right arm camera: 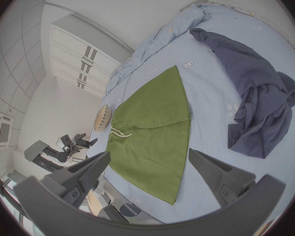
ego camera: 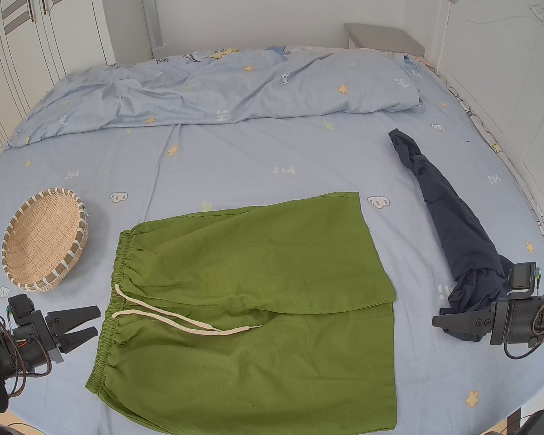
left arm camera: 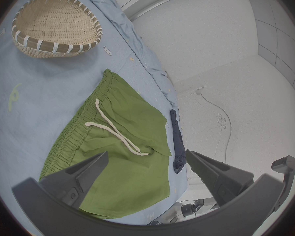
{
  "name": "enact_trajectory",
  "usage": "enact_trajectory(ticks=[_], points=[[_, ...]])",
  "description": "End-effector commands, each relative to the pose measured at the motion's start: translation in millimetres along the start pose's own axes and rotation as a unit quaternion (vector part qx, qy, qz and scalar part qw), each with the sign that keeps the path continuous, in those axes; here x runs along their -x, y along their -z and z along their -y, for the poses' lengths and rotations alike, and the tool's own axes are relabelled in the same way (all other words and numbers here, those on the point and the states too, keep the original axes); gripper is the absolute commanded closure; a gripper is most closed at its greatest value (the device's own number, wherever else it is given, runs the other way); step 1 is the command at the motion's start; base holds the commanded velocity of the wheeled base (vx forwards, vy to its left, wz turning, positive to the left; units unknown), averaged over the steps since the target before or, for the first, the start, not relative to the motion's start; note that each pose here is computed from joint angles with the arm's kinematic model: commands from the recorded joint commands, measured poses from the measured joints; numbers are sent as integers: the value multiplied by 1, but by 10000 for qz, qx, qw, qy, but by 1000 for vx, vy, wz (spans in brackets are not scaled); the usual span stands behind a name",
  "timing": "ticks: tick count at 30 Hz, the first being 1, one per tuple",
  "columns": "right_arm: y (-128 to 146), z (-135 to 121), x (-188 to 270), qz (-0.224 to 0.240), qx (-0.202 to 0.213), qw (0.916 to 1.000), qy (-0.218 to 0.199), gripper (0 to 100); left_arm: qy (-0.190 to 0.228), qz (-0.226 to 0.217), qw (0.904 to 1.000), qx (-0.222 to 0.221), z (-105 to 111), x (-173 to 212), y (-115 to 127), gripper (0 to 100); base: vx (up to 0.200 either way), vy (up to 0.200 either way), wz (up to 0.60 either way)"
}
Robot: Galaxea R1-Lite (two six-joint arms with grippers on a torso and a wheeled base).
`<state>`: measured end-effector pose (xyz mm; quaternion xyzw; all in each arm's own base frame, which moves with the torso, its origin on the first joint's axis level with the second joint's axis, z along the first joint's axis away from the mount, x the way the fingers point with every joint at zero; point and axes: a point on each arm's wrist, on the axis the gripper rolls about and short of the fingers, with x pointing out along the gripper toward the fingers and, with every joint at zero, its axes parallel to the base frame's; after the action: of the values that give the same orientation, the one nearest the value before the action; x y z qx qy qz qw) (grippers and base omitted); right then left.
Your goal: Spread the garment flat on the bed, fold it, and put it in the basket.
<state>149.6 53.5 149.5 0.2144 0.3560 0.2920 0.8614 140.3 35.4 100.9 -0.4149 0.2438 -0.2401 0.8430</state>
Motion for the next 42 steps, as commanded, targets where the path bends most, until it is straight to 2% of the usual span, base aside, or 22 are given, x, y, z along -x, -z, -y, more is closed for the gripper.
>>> enact_trajectory(ticks=[1,9,21,25,27,31,38,42], points=[[-2,-4,-1,14,84,9999,-58,0,-67,-136,9998,134,-5,-2,6,0,0,0,0],[-4,-7,-2,2,135,9998,-125,0,-94,-64,9999,115,-6,-1,4,0,-75,0,0],[0,0,-15,-322,-8,9995,-36,0,-261,-2,9993,278,-15,-1,1,0,0,0,0],[-1,4,-28,-554,-39,9985,12,0,-659,-262,9975,56,-43,-5,6,0,0,0,0],[-6,5,-34,-516,0,9987,-9,0,-964,-180,9951,-125,-51,-1,6,0,0,0,0],[-11,7,-43,-389,76,9992,-106,0,-1154,-23,9922,-473,-56,6,4,0,0,0,0],[-3,4,-51,-552,161,9981,-223,0,-1345,214,9900,-374,-62,15,-1,0,0,0,0],[-3,3,-50,-554,141,9981,-242,0,-1375,-50,9905,-55,-73,10,6,0,0,0,0]])
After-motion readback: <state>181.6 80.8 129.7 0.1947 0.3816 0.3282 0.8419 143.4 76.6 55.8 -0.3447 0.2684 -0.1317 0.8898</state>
